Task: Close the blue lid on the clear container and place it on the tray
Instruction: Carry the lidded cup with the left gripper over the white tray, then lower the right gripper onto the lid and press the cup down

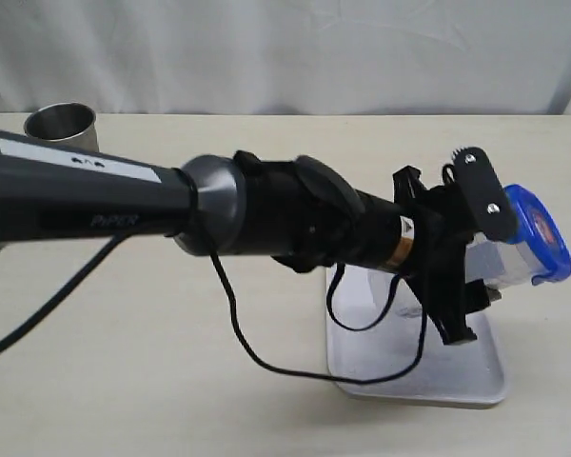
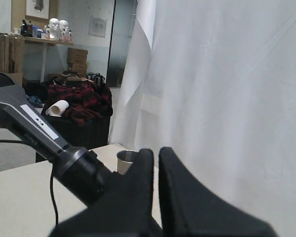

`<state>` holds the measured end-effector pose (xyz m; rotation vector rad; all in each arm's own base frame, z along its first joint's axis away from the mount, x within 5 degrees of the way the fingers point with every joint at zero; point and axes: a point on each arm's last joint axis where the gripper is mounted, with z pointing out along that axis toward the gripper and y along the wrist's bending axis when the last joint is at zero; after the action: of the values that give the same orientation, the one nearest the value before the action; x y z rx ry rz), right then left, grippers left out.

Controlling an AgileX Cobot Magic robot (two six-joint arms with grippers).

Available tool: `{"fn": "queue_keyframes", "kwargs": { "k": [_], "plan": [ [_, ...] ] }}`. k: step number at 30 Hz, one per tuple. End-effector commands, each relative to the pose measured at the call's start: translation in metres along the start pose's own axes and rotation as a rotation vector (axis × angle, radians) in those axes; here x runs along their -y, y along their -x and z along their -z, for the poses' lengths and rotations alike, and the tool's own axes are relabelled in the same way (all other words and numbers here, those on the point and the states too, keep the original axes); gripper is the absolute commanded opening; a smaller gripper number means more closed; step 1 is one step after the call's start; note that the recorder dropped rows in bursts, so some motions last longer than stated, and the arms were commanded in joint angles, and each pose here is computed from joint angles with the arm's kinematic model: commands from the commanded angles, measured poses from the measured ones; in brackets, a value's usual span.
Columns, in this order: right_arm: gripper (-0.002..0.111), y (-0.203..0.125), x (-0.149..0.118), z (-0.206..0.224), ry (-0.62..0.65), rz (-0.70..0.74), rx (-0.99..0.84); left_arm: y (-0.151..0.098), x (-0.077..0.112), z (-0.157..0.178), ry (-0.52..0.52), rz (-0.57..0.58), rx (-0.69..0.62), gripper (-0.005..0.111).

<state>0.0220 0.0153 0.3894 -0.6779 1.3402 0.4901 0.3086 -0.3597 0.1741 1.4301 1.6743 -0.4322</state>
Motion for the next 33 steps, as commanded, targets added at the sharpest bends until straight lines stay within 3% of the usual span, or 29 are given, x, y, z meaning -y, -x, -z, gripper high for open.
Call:
{"fn": "queue_keyframes", "kwargs": {
  "k": [1,6,10,16,22,26,33],
  "plan": [
    [0.004,-0.005,0.005,-0.001,-0.065,0.052,-0.017,0.008,-0.019,0.016,-0.171,0.145,0.184,0.0],
    [0.004,-0.023,0.034,-0.01,-0.41,-0.093,-0.155,0.014,-0.032,0.035,-0.377,0.144,0.574,0.0],
    [0.004,-0.028,0.041,-0.021,-0.469,-0.041,-0.285,0.007,-0.034,0.036,-0.413,0.067,0.723,0.0],
    [0.004,-0.038,0.036,-0.038,-0.435,0.009,-0.414,-0.019,-0.031,0.012,-0.381,0.069,0.737,0.0],
    [0.004,-0.041,0.028,-0.055,-0.408,0.07,-0.467,-0.057,-0.05,-0.008,-0.266,0.234,0.76,0.0],
    [0.004,-0.039,0.019,-0.075,-0.394,0.112,-0.524,-0.079,-0.054,-0.015,-0.26,0.257,0.721,0.0],
    [0.004,-0.06,-0.009,-0.122,-0.287,0.181,-0.679,-0.088,-0.05,-0.02,-0.282,0.23,0.664,0.0]
  ]
}}
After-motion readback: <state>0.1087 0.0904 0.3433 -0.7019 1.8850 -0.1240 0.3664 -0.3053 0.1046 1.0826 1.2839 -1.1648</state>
